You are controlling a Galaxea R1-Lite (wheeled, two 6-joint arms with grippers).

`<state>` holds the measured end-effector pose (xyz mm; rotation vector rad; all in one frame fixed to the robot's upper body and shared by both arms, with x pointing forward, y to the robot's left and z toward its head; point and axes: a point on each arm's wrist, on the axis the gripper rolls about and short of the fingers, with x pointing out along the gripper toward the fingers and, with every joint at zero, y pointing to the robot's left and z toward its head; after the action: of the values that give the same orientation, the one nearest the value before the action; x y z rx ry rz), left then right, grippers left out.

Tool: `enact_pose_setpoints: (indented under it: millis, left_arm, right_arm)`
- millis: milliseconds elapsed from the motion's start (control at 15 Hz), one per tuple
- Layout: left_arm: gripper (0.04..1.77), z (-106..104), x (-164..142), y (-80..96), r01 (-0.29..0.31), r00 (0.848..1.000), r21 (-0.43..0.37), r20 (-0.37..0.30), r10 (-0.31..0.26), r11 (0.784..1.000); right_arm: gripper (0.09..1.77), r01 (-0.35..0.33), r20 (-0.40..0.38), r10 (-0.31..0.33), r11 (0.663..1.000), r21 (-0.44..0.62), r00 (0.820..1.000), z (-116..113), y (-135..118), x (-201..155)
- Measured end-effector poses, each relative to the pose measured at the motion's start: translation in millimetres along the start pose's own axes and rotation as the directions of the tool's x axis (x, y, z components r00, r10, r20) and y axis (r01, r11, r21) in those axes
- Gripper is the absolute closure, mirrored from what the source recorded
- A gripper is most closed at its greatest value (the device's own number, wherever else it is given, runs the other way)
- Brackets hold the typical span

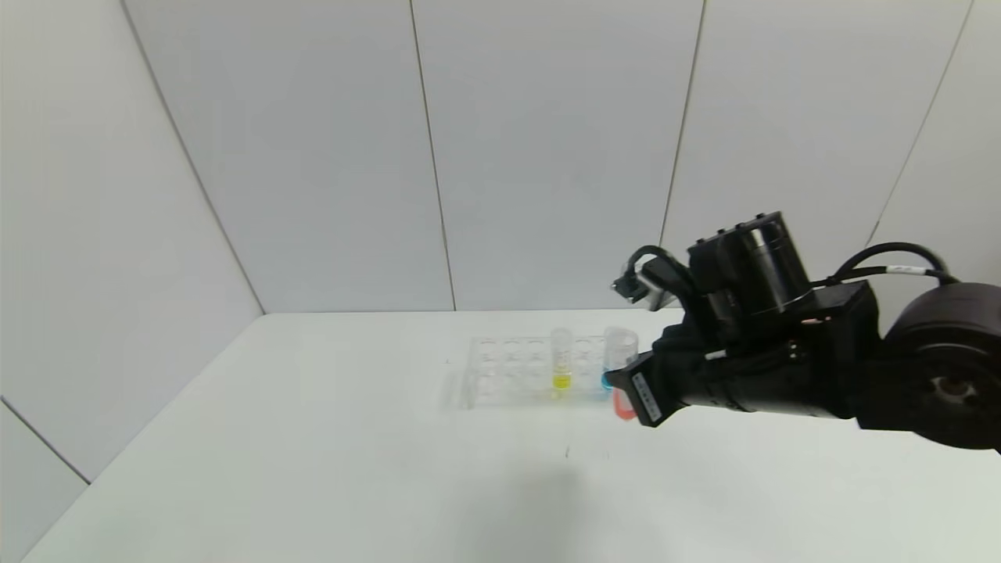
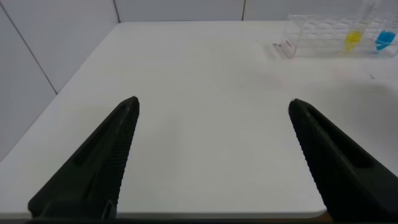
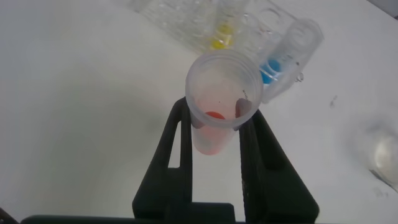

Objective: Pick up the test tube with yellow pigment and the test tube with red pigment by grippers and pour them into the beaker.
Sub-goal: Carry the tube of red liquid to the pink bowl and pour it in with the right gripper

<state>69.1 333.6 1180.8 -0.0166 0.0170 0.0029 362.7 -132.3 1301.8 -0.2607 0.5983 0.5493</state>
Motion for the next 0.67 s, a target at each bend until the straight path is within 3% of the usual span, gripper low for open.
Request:
enact_pose_setpoints:
  millis: [133,467,667]
  left_arm:
    - [0.09,0,0,0.0,0.000,1.000,0.000,0.000,0.000,1.000]
    - [0.09,0,0,0.0,0.000,1.000,0.000,0.000,0.000,1.000]
    - [0.09,0,0,0.0,0.000,1.000,0.000,0.000,0.000,1.000]
  right_arm:
    - [1.35,0.031,-0.018,-0.031,0.999,-0.005,0.999,-5,-28,-14]
    - [1.35,-0.059,0.014,0.059,0.998,-0.032,0.998,-13,-91,-43]
    - [1.35,0.008,0.015,-0.006,0.993,-0.115,1.000,-21,-127,-54]
